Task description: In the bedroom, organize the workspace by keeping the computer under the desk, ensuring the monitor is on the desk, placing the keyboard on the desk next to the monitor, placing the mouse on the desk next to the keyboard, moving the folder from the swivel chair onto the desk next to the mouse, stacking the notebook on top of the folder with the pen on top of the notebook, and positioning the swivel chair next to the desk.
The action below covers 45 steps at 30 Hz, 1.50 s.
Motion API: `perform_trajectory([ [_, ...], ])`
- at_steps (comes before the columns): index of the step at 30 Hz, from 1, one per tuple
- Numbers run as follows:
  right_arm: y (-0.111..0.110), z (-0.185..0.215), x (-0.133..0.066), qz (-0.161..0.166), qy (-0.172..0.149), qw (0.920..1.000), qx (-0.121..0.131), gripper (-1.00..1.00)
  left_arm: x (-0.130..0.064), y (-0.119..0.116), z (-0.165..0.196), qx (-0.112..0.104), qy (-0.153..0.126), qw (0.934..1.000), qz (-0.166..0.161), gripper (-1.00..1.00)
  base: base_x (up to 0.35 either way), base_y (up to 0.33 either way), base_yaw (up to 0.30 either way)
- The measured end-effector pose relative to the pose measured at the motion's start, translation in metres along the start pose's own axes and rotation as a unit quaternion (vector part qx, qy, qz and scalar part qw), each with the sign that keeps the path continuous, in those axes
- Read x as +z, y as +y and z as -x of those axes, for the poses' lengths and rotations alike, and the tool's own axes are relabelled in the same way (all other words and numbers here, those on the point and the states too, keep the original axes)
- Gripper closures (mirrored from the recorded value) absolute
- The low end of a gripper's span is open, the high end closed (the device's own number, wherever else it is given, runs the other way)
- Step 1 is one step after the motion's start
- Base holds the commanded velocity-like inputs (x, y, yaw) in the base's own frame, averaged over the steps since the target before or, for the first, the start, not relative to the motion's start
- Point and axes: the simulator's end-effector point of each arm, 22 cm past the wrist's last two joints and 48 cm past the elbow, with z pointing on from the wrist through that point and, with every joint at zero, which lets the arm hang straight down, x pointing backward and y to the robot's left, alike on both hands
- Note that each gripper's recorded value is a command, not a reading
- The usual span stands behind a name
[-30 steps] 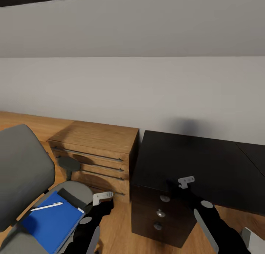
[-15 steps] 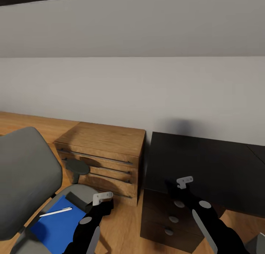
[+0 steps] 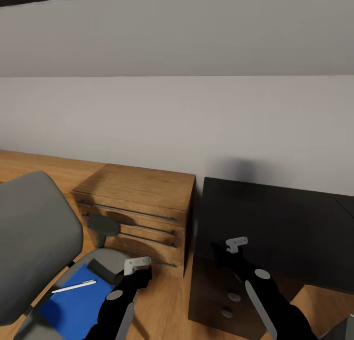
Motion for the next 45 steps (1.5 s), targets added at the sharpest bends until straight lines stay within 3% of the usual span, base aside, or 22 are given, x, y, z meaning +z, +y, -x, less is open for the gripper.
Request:
perform_trajectory([
  [25,0.023,-0.002,0.003,0.020,0.005,0.9998,-0.006,1.00,0.000,-0.003,-0.001,0.003,0.001,1.0000,-0.003,-1.00,0.034,0.037,0.000],
  [26,0.023,-0.002,0.003,0.020,0.005,0.9998,-0.006,-1.00,0.000,-0.003,-0.001,0.003,0.001,1.0000,-0.003,-1.00,0.000,0.000,0.000],
  [45,0.019,0.011,-0.006,0.015,0.011,0.9998,-0.001,-1.00,-0.015,-0.008,0.018,0.006,0.002,1.0000,-0.006,-1.00,0.000,0.000,0.000],
])
